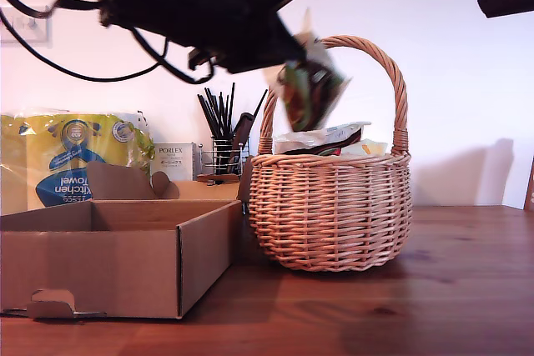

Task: Move the bags of Easter eggs from the cardboard box on the left into the woven basket on the right side.

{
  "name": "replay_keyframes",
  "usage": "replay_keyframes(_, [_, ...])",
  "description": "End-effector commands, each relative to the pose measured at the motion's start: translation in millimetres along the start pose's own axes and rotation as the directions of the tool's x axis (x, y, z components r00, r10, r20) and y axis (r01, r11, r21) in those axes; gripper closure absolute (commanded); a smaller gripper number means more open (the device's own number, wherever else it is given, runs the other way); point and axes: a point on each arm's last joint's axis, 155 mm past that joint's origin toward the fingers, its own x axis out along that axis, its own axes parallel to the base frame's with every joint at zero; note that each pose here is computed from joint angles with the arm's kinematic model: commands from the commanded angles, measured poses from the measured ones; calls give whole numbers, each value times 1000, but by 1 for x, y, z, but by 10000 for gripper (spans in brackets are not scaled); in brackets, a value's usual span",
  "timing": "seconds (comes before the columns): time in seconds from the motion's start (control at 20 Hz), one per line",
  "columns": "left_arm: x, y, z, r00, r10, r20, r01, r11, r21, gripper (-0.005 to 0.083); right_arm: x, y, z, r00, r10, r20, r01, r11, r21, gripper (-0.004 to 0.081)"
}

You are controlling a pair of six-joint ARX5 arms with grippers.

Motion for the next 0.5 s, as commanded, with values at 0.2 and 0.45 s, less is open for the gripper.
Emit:
replay_keyframes(0.2, [17, 23, -33, 997, 83, 0, -83, 996, -36, 797, -1, 1, 4, 1000, 2, 11, -2, 1000, -10, 782])
replay_keyframes(0.45, [27, 36, -43, 988, 148, 35, -144, 986, -87, 797, -1, 1, 4, 1000, 2, 11, -2, 1000, -10, 782])
